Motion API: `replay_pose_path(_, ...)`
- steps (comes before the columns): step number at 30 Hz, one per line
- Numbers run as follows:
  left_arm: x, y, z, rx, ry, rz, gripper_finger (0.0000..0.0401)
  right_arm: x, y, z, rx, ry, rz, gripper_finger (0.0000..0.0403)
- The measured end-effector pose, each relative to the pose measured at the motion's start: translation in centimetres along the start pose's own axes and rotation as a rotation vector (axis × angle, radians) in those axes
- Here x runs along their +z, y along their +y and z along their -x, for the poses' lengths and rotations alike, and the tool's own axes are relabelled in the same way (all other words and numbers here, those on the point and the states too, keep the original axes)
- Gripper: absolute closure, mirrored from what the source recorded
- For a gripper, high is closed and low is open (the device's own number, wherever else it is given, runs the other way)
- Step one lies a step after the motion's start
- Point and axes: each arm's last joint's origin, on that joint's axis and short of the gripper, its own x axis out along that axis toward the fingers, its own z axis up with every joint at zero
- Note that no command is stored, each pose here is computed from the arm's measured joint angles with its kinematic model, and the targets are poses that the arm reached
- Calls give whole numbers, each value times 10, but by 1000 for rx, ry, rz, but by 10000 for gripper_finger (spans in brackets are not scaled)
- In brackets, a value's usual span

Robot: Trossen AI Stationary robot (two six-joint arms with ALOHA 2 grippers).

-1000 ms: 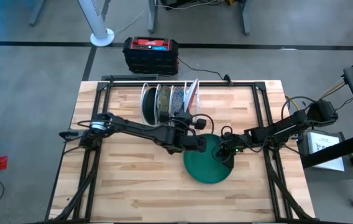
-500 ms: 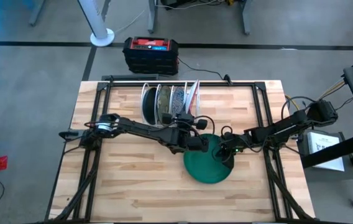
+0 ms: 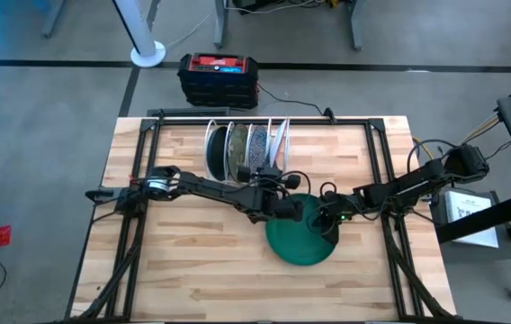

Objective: Sort dishes
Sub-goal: Put the orange pattern plate into the white dish rack

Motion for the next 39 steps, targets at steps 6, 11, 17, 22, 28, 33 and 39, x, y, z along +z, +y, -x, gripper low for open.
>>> replay_pose_path(6, -7, 2, -1, -5, 14, 29, 379, 0, 0, 0, 0, 0, 1, 403)
replay_pose_path(11, -12, 3, -2, -9, 27, 53, 379, 0, 0, 0, 0, 1, 1, 403)
replay_pose_path(17, -23, 6, -4, -29, 86, 70, 379, 0, 0, 0, 0, 1, 1, 403)
replay_pose_path(22, -32, 10, -4, -28, 100, 83, 379, 0, 0, 0, 0, 1, 1, 403)
replay_pose_path(28, -34, 11, -6, -30, 118, 83, 379, 0, 0, 0, 0, 1, 6, 403)
replay_pose_path(33, -35, 11, -15, -29, 165, 83, 379, 0, 0, 0, 0, 1, 6, 403)
replay_pose_path(39, -41, 14, -20, -22, 193, 82, 379, 0, 0, 0, 0, 1, 6, 403)
